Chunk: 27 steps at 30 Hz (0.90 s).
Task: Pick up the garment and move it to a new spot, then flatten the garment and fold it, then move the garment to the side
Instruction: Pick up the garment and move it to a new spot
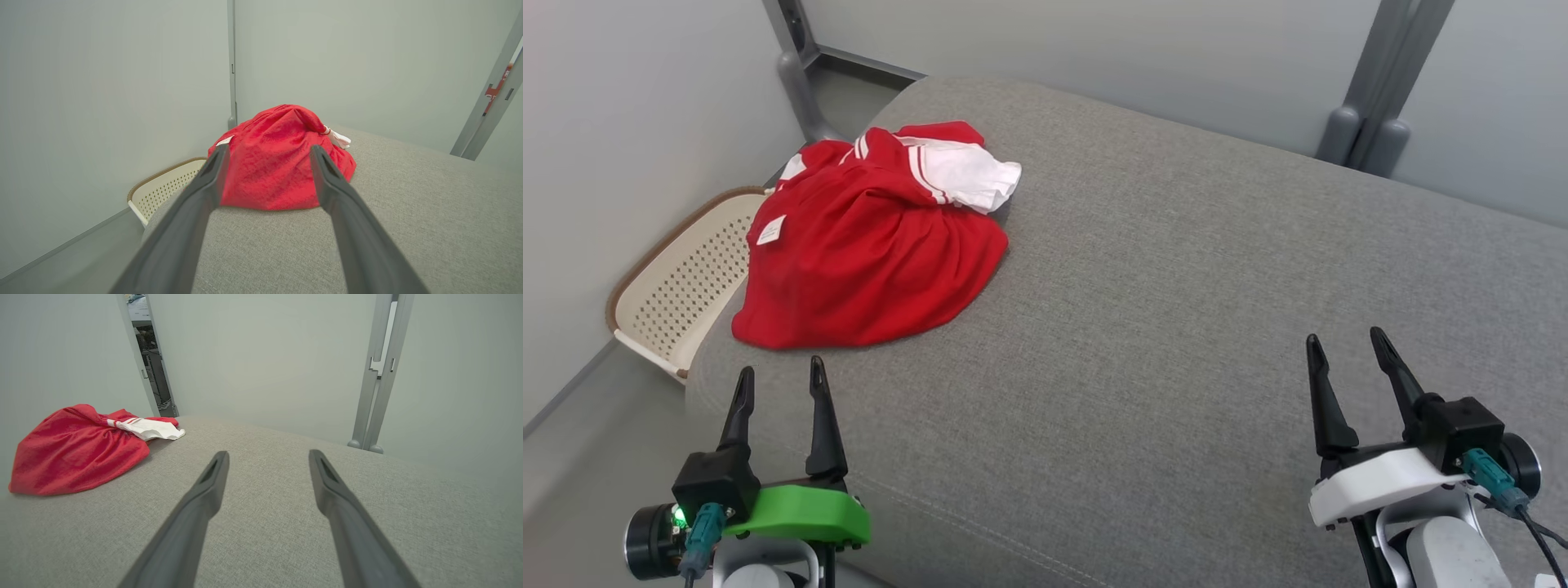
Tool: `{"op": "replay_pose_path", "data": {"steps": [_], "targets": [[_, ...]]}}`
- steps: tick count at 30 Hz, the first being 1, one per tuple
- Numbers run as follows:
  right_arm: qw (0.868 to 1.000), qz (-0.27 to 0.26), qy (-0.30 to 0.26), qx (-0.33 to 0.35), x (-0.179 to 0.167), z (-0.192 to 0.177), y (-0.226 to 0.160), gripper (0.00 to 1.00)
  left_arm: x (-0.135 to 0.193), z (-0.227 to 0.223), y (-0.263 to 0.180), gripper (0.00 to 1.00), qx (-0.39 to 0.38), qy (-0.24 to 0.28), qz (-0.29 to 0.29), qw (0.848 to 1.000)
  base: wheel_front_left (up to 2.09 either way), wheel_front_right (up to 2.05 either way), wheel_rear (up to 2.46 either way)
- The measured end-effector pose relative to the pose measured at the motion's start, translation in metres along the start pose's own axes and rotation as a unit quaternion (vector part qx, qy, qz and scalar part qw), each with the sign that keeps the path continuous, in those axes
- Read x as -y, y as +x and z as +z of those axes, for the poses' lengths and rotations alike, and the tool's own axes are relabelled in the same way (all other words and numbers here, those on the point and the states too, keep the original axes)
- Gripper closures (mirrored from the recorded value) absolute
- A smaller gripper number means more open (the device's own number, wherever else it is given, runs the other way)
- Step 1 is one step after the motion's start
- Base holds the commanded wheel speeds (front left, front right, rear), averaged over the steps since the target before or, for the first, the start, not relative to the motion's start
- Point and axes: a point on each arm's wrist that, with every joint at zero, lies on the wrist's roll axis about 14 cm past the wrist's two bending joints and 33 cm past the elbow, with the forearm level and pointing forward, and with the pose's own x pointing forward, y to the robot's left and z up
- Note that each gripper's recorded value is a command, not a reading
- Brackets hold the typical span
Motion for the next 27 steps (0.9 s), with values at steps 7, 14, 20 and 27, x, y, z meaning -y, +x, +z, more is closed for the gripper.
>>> {"op": "replay_pose_path", "data": {"steps": [7, 14, 20, 27], "targets": [[1.000, 0.017, 0.005, 0.000, -0.010, -0.002, 0.008, 0.00, -0.012, -0.004, -0.003, 0.00, -0.008, -0.003, 0.021, 1.000, 0.00, 0.00, 0.00], [1.000, 0.011, 0.004, -0.008, -0.007, -0.006, 0.001, 0.00, -0.010, -0.025, 0.015, 0.00, -0.044, -0.023, 0.014, 0.999, 0.00, 0.00, 0.00], [1.000, 0.009, -0.005, -0.009, -0.004, -0.007, -0.005, 0.00, -0.006, -0.043, 0.057, 0.00, -0.120, -0.057, 0.013, 0.991, 0.00, 0.00, 0.00], [1.000, -0.006, -0.019, -0.017, 0.009, -0.011, -0.012, 0.00, -0.004, -0.065, 0.097, 0.00, -0.229, -0.079, 0.022, 0.970, 0.00, 0.00, 0.00]]}}
